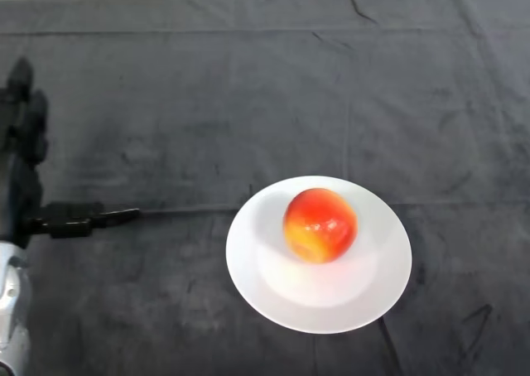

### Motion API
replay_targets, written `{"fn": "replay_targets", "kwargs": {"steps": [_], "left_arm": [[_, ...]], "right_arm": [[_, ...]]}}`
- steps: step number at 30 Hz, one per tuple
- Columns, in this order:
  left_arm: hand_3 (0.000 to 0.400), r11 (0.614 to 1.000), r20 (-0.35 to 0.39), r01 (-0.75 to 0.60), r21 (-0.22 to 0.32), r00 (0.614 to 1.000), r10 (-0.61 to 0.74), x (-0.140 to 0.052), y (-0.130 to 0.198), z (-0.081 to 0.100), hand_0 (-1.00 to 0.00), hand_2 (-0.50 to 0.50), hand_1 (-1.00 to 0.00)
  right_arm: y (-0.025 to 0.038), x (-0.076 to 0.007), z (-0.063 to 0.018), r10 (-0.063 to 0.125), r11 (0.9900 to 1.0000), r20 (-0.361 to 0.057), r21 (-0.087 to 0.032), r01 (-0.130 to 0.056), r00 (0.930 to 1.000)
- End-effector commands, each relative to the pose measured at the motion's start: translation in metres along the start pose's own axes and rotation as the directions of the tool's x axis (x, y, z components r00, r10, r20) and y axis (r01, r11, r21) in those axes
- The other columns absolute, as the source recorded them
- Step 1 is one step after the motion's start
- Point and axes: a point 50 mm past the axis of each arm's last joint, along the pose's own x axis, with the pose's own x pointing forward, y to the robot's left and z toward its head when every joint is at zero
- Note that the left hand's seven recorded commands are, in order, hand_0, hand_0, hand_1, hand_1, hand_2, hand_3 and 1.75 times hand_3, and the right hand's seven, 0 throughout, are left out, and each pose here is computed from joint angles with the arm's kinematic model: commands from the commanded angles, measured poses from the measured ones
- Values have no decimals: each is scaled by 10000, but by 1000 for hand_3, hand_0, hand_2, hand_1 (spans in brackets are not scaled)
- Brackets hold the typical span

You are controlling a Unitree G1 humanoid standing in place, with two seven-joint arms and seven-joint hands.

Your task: Move the apple to the plate

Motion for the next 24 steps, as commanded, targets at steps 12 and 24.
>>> {"fn": "replay_targets", "kwargs": {"steps": [12, 24], "left_arm": [[0, 9783, 305, -2072, 101, 9779, 2068, -74, 478, 50, 0, 0, 0], [0, 9231, 420, -3839, -216, 9222, 3845, -210, 888, 104, 0, 0, 0]], "right_arm": [[71, -9, 95, 286, 9996, 363, -32, -285, 9989], [72, -9, 96, 291, 9996, 360, -21, -290, 9989]]}}
